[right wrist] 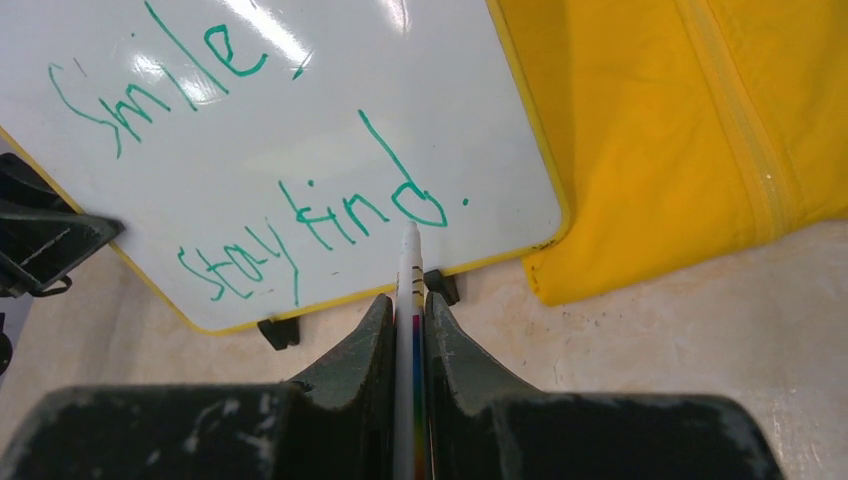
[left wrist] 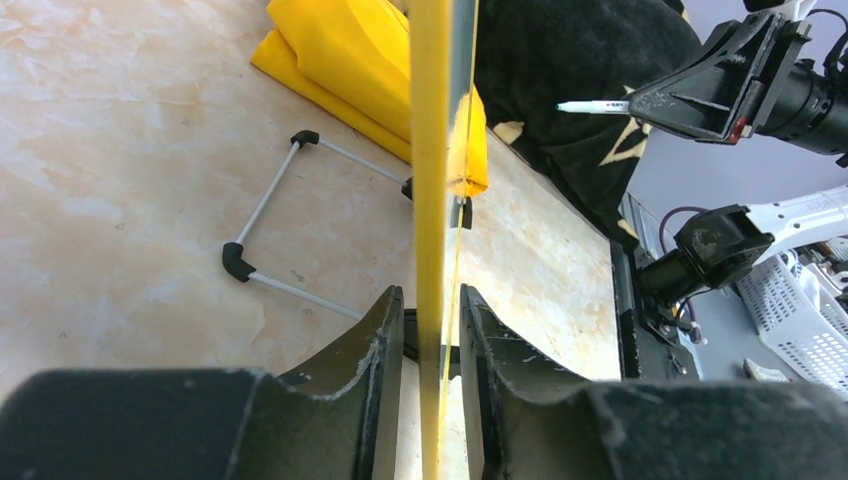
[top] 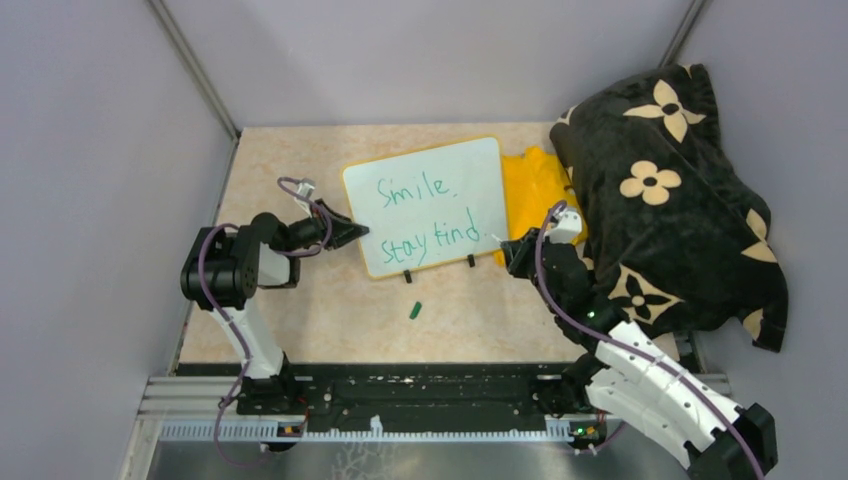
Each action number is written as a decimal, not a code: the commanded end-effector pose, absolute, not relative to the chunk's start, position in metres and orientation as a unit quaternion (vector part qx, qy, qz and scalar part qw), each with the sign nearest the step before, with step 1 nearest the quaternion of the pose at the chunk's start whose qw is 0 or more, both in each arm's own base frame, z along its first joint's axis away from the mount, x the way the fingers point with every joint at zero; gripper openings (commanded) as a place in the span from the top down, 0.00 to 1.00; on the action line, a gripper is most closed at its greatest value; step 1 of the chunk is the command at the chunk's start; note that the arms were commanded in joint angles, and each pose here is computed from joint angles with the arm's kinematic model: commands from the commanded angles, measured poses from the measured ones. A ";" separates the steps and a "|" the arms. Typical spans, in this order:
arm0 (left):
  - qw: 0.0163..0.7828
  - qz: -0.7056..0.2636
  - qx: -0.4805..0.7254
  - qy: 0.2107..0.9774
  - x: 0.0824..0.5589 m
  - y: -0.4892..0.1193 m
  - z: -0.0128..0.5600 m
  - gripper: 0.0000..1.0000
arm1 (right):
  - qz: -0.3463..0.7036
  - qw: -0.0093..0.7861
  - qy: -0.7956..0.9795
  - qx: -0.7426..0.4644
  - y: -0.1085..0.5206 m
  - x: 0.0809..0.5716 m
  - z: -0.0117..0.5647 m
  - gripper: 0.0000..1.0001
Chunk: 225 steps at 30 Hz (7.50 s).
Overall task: Write a sentence on the whiteboard
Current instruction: Write a sentence on the whiteboard, then close the whiteboard marker at the center of the board.
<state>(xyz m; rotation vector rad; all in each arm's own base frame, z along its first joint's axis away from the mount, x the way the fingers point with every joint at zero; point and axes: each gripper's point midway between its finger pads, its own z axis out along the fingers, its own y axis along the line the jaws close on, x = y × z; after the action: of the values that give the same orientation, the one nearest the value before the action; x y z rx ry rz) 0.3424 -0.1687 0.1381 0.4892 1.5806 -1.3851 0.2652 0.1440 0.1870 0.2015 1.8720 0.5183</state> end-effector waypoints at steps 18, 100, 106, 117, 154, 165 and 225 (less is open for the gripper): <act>0.527 -0.489 0.183 0.671 0.342 -0.145 0.160 0.01 | 0.251 0.598 0.759 0.055 0.140 0.252 0.226 1.00; 0.169 -0.068 0.274 0.944 0.201 -0.287 0.032 0.42 | 0.216 0.603 0.766 0.051 0.122 0.242 0.203 1.00; 0.152 -0.078 0.281 0.944 0.198 -0.293 0.022 0.44 | 0.216 0.602 0.767 0.051 0.122 0.242 0.202 1.00; 0.138 -0.076 0.283 0.946 0.196 -0.296 0.010 0.54 | 0.216 0.602 0.767 0.050 0.122 0.242 0.203 1.00; 0.180 -0.110 0.256 0.943 0.193 -0.290 0.023 1.00 | 0.218 0.601 0.768 0.044 0.127 0.245 0.212 1.00; 0.402 -0.254 0.153 0.866 0.251 -0.271 0.178 1.00 | 0.256 0.617 0.744 0.025 0.141 0.247 0.250 1.00; 0.494 -0.735 -0.104 0.453 0.203 -0.206 0.415 1.00 | 0.459 0.739 0.470 -0.153 0.303 0.133 0.408 1.00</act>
<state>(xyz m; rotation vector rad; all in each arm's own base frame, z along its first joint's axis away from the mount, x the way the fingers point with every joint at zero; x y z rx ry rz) 0.2079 -0.2098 0.4024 -0.2583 1.1541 -1.7446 0.1455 0.2979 0.3736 -0.3484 1.1039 0.9063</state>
